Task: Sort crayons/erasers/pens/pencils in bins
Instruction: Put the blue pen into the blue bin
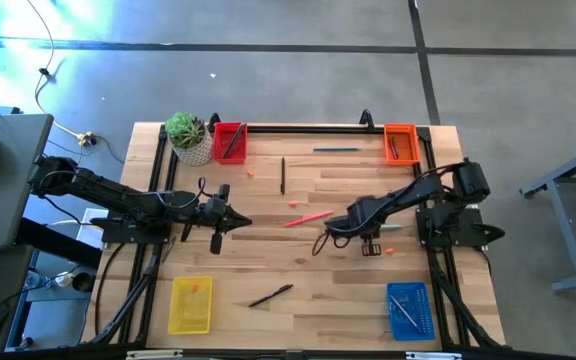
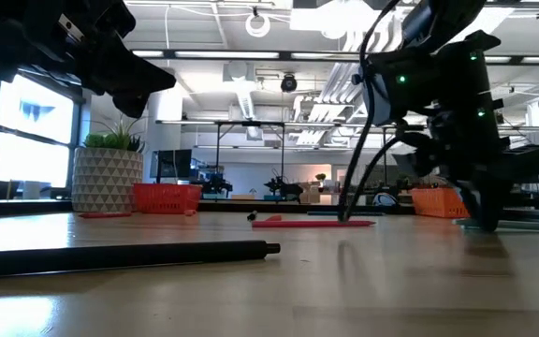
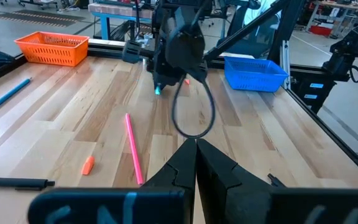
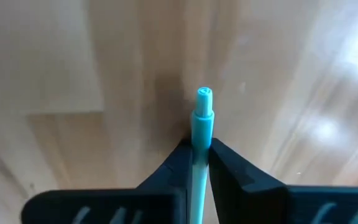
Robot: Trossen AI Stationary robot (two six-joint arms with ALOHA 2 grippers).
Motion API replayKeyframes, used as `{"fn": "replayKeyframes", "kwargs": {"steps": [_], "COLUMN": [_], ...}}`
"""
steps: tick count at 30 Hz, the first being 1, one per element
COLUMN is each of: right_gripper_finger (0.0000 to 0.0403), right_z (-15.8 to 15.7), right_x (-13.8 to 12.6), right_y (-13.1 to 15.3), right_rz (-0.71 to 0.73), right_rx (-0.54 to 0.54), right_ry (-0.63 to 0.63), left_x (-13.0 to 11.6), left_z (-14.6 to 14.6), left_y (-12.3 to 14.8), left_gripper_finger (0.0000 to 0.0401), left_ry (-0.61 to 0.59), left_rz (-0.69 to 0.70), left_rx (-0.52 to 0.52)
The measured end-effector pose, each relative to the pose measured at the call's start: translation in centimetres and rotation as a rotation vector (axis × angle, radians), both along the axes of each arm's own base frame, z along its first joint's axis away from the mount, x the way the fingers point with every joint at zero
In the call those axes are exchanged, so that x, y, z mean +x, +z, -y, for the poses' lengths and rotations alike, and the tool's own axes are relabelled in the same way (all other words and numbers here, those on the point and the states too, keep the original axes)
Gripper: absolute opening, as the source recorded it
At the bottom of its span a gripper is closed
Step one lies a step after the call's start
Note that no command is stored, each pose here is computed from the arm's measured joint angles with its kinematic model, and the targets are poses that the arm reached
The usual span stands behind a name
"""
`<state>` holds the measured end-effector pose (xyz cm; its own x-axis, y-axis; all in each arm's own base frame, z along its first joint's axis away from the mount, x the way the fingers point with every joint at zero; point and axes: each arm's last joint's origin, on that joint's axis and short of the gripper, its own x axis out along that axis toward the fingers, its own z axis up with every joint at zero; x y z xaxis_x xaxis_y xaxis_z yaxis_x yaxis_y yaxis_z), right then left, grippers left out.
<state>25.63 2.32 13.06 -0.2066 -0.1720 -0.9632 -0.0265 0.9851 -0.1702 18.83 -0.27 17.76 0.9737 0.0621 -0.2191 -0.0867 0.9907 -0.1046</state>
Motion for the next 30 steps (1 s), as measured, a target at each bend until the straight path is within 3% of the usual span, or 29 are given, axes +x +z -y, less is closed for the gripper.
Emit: {"fn": "replayKeyframes", "kwargs": {"steps": [8, 16, 24, 30], "right_gripper_finger": [0.0027, 0.0027, 0.0028, 0.0028], "right_z": [0.7, -0.2, -5.0, -10.3], "right_x": [0.3, 0.9, -1.1, -5.0], "right_y": [1.8, 7.5, 13.5, 15.3], "right_rz": [0.127, 0.286, 0.416, 0.458], "right_rx": [-0.037, 0.046, 0.282, 0.334], "right_ry": [-0.177, -0.469, -0.683, -0.765], "left_x": [0.0, 0.0, 0.0, 0.0], "left_z": [0.0, 0.0, 0.5, 0.5], "left_y": [0.0, 0.0, 0.0, 0.0], "left_gripper_finger": [0.0000, 0.0000, 0.0000, 0.0000], "left_ry": [0.000, -0.001, -0.026, -0.027], "left_rz": [0.000, 0.000, -0.004, -0.003], "left_rx": [0.000, -0.001, 0.007, 0.008]}}
